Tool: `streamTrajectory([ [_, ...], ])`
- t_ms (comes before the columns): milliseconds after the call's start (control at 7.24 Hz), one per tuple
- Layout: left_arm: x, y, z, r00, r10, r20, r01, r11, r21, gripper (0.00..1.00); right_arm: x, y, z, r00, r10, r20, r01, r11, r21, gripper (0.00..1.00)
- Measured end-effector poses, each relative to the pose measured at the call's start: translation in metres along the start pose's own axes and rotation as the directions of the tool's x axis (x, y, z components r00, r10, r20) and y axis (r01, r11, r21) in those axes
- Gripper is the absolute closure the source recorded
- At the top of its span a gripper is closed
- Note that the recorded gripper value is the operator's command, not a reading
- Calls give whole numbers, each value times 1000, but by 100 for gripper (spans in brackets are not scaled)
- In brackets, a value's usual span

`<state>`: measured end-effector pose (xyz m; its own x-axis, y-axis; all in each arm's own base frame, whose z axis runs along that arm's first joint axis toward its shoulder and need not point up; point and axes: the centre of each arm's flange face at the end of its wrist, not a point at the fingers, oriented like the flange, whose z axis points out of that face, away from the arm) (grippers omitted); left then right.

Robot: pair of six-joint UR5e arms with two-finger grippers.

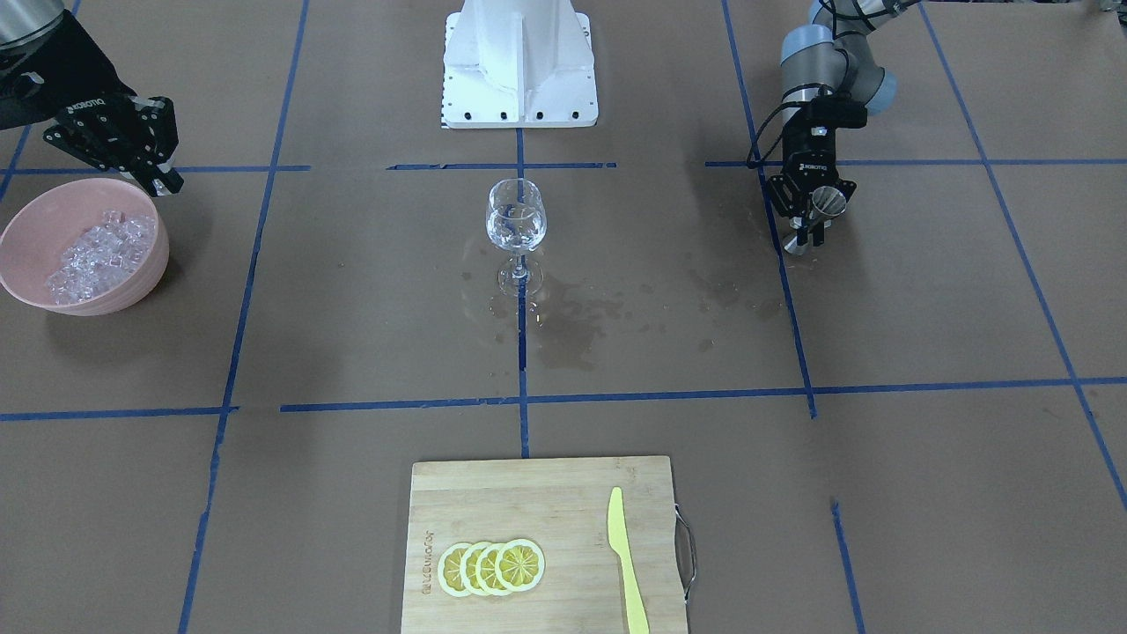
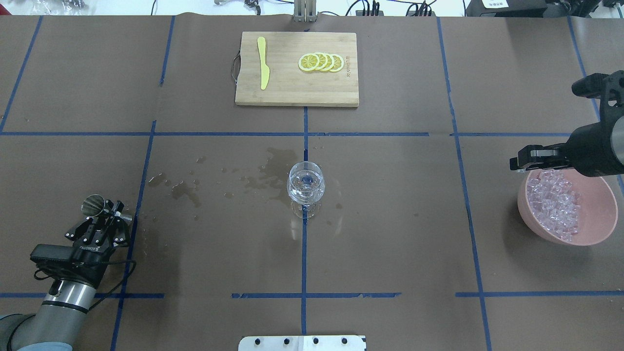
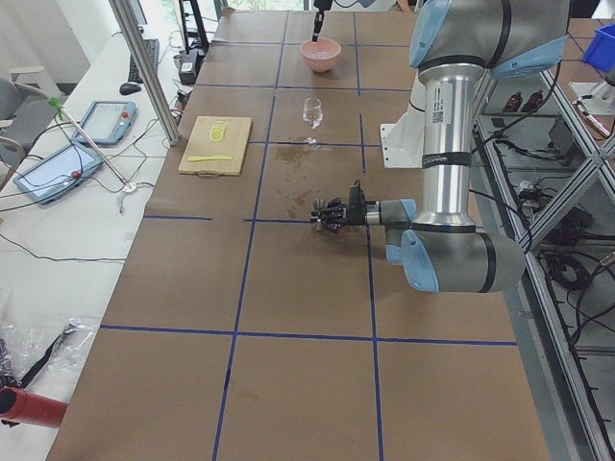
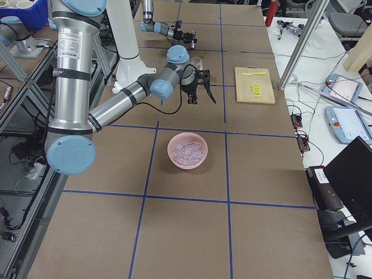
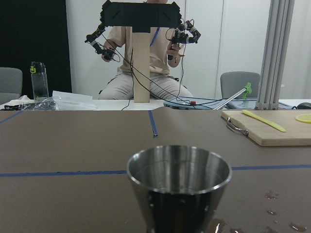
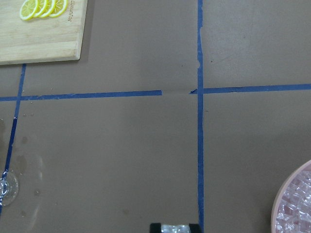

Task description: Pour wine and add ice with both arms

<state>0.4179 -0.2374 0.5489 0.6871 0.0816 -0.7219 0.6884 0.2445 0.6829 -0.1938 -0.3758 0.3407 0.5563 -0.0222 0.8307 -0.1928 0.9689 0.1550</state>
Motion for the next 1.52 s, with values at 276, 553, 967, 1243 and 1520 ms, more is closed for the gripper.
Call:
streamTrajectory([
  [276, -2, 3, 1, 1000, 12, 3, -12, 1000, -2, 85, -3, 0, -2, 1000, -4, 6, 4, 1000, 2, 100],
  [553, -3, 5, 1, 1000, 18, 3, -18, 1000, -4, 71, -4, 0, -2, 1000, -6, 8, 6, 1000, 2, 100],
  [967, -2, 5, 1, 1000, 16, 2, -16, 1000, -5, 59, -5, 1, -2, 1000, -8, 10, 8, 1000, 2, 100],
  [1243, -1, 5, 1, 1000, 16, 2, -16, 1000, -6, 32, -12, 0, -1, 1000, -18, 22, 18, 1000, 1, 100],
  [1520, -1, 6, 1, 1000, 17, 0, -17, 1000, -12, 0, -22, 0, -3, 999, -31, 41, 31, 1000, 1, 100],
])
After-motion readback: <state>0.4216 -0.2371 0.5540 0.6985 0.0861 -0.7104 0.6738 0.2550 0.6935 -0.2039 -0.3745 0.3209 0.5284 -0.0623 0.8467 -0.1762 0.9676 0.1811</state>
